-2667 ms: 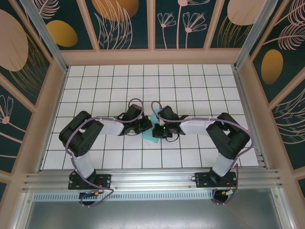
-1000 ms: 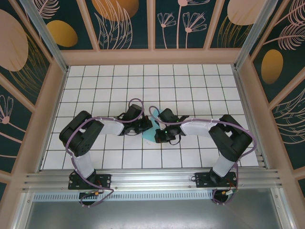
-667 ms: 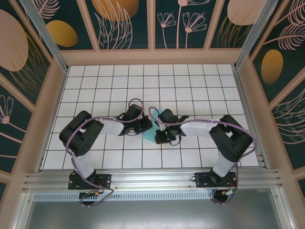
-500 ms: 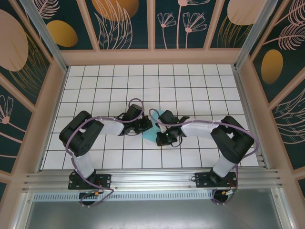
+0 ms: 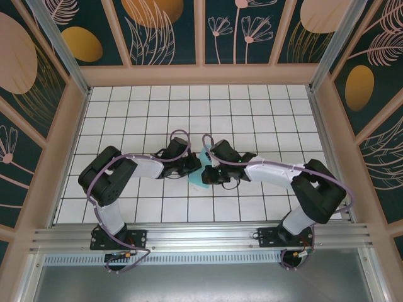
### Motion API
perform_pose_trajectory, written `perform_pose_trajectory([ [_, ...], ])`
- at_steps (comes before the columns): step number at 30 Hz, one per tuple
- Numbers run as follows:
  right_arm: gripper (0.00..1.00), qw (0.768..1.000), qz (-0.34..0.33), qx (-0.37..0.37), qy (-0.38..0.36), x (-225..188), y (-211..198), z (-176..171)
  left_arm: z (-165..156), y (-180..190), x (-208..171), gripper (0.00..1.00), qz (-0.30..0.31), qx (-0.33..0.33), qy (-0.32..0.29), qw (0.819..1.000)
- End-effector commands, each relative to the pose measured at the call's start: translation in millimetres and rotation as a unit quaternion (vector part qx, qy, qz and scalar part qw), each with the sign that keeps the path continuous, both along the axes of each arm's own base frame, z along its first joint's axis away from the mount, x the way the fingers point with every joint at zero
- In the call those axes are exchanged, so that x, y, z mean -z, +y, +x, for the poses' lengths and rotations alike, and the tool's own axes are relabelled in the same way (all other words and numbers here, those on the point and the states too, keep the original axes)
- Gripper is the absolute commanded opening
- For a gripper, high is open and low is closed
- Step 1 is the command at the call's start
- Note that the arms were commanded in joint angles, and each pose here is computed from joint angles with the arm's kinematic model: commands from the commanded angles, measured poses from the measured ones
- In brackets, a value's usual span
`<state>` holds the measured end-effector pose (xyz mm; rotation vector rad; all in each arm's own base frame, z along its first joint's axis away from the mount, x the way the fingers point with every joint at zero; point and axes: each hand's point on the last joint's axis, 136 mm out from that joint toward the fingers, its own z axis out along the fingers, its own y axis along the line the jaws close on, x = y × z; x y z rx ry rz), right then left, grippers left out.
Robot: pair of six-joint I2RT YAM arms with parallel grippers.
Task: Fold a paper plane with a square sheet of paper (pick it up from the middle)
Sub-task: Fold the triangle a second time at the center of the table.
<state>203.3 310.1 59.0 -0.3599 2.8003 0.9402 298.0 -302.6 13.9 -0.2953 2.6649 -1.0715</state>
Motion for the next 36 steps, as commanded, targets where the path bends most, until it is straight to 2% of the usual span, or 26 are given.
perform_pose_trajectory([
  [1,0.09,1.0,0.008,0.017,0.011,10.4,12.2,8.7,-13.8,11.3,27.0,0.0,0.038,0.008,0.034,0.999],
  [8,0.08,0.997,-0.059,0.012,0.05,54.6,-11.6,-6.0,-13.0,10.6,25.2,0.0,0.036,0.01,0.029,0.999],
  [13,0.05,0.993,-0.08,0.006,0.082,74.2,-31.7,-27.3,-6.4,10.9,21.1,0.0,0.04,0.006,0.014,0.999],
  [21,0.02,0.992,-0.065,-0.003,0.105,81.1,-50.1,-46.9,12.3,11.2,7.6,0.02,0.051,-0.01,-0.023,0.998],
  [30,0.0,0.991,-0.061,-0.014,0.116,88.0,-57.5,-49.1,33.3,20.4,-0.9,0.05,0.066,-0.029,-0.052,0.996],
  [36,0.0,0.992,-0.058,-0.017,0.107,85.1,-53.5,-42.3,42.7,24.3,-9.5,0.07,0.051,-0.03,-0.067,0.996],
])
